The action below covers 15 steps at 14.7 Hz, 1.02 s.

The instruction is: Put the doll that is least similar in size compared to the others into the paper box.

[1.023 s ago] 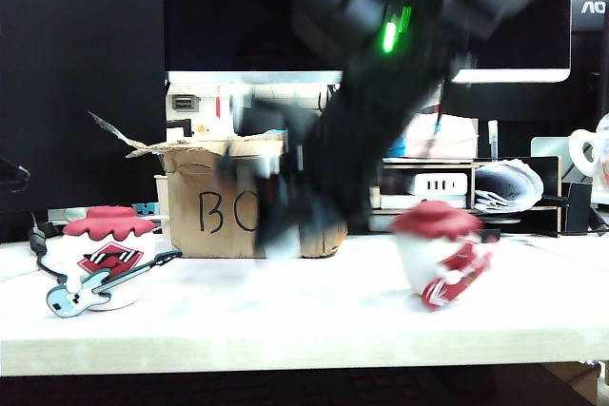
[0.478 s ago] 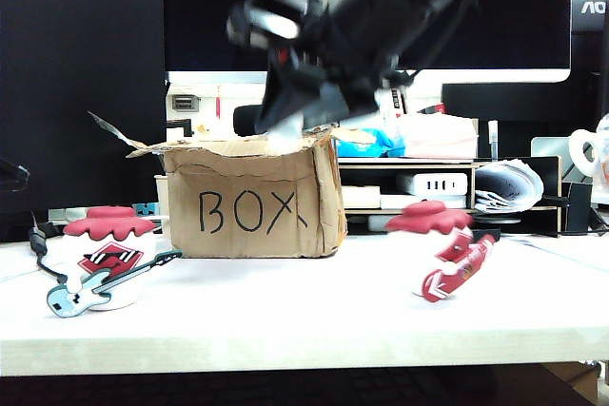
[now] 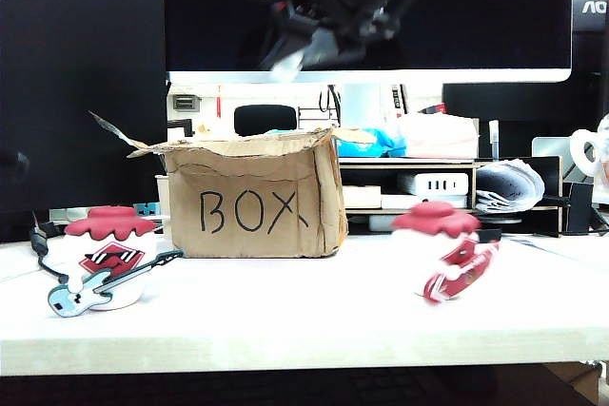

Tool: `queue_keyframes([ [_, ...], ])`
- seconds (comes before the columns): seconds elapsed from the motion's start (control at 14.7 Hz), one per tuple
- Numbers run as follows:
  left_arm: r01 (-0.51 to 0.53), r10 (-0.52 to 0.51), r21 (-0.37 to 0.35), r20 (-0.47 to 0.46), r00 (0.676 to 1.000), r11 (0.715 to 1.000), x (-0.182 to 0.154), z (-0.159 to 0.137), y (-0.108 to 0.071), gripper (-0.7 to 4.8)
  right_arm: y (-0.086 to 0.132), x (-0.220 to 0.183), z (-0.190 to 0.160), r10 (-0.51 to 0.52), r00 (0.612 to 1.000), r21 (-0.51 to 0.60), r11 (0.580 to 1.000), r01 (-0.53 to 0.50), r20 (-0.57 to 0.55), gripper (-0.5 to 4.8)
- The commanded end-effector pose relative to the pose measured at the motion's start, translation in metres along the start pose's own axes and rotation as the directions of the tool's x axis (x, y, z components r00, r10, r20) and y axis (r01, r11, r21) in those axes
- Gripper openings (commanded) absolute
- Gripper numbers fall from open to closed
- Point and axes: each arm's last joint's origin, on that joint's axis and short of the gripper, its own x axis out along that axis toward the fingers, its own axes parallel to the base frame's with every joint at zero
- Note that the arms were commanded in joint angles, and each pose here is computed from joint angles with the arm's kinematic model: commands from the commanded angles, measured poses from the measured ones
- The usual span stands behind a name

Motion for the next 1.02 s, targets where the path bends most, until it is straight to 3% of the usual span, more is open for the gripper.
queue_keyframes([
  [0.07,-0.002,0.002,0.000,0.020,1.000,1.000,-0.001,0.002,0.000,-0.05,-0.021,0.031,0.030,-0.003,0.999,0.005,1.000,0.003,0.036,1.07],
  [0.2,-0.002,0.002,0.000,0.020,1.000,1.000,-0.001,0.002,0.000,-0.05,-0.027,0.060,0.036,0.006,0.999,0.011,1.000,-0.005,-0.035,1.22],
  [0.27,-0.001,0.001,0.000,0.020,1.000,1.000,-0.001,0.002,0.000,-0.05,-0.028,0.067,0.037,0.012,0.998,0.005,1.000,-0.012,-0.058,1.80],
  [0.34,-0.002,0.002,0.000,0.020,1.000,1.000,-0.001,0.002,0.000,-0.05,-0.027,0.069,0.040,0.013,0.998,0.005,1.000,-0.012,-0.062,3.17],
  [0.41,-0.002,0.002,0.000,0.021,1.000,1.000,-0.001,0.002,0.000,-0.05,-0.027,0.068,0.043,0.015,0.999,0.003,1.000,-0.015,-0.046,3.41],
  [0.55,-0.002,0.002,0.000,0.021,1.000,1.000,-0.001,0.002,0.000,-0.05,-0.027,0.059,0.055,0.011,0.999,0.002,1.000,-0.011,-0.040,3.41],
  [0.61,-0.002,0.002,0.000,0.021,1.000,1.000,-0.001,0.002,0.000,-0.05,-0.027,0.052,0.061,0.008,0.999,0.000,1.000,-0.008,-0.043,3.25],
  [0.68,-0.002,0.002,0.000,0.026,1.000,1.000,-0.001,0.002,0.000,-0.05,-0.026,0.036,0.071,-0.009,0.999,-0.007,1.000,0.009,-0.052,2.61],
  [0.75,-0.002,0.002,0.000,0.026,1.000,1.000,-0.001,0.002,0.000,-0.05,-0.026,0.016,0.079,-0.048,0.995,-0.050,0.998,0.044,-0.084,1.14],
  [0.82,-0.002,0.002,0.000,0.027,1.000,1.000,-0.001,0.003,0.000,-0.05,-0.026,0.002,0.082,-0.073,0.990,-0.093,0.994,0.062,-0.121,0.06],
  [0.89,-0.009,0.009,-0.002,0.028,1.000,1.000,-0.001,0.003,0.001,-0.05,-0.027,-0.032,0.085,-0.178,0.958,-0.185,0.973,0.137,-0.226,-0.01],
  [1.02,-0.089,0.089,-0.017,0.054,0.995,0.996,-0.004,0.004,0.010,-0.05,-0.025,-0.072,0.083,-0.216,0.913,-0.212,0.966,0.149,-0.345,-0.02],
])
